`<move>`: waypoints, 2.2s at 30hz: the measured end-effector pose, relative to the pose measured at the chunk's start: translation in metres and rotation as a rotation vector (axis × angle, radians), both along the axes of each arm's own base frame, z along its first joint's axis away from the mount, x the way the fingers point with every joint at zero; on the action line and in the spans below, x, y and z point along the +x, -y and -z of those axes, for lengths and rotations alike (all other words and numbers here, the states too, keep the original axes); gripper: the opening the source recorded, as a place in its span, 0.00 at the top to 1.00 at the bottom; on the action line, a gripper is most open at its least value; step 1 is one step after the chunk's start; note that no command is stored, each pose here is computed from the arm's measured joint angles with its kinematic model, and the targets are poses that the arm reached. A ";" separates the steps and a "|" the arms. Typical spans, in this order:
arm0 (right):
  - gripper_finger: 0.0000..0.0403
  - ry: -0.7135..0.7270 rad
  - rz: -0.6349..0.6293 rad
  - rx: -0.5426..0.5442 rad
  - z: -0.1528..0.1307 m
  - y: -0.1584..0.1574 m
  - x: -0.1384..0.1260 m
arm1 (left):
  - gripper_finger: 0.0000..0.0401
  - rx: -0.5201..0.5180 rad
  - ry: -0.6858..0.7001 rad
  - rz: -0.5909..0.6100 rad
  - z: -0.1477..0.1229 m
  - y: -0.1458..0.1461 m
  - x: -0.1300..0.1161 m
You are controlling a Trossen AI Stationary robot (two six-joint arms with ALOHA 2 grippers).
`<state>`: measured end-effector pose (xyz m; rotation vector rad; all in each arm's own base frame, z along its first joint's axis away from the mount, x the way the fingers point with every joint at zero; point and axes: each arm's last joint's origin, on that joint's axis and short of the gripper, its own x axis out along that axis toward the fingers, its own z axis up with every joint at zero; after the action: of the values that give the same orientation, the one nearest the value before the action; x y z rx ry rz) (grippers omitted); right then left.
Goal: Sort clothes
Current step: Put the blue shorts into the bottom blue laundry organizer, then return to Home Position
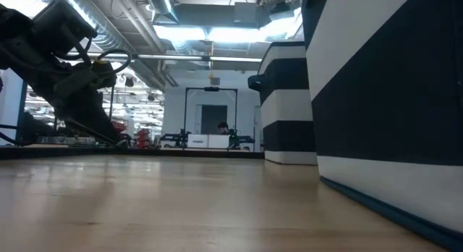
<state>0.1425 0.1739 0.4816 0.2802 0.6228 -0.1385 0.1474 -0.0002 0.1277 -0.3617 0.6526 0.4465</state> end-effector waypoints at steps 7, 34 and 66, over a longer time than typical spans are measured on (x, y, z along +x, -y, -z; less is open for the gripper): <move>0.93 -0.194 0.174 -0.133 0.093 -0.020 0.013 | 0.69 -0.006 0.003 -0.005 0.000 0.000 0.000; 0.45 -0.478 0.088 0.085 0.072 0.022 0.038 | 0.69 -0.002 0.000 0.000 0.000 0.000 0.000; 0.45 0.374 -0.112 -0.220 0.121 0.155 -0.009 | 0.69 0.066 0.007 0.062 -0.002 0.000 0.002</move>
<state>0.1331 0.0185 0.3601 0.0538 0.2479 -0.0438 0.1497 -0.0004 0.1301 -0.2799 0.6388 0.4063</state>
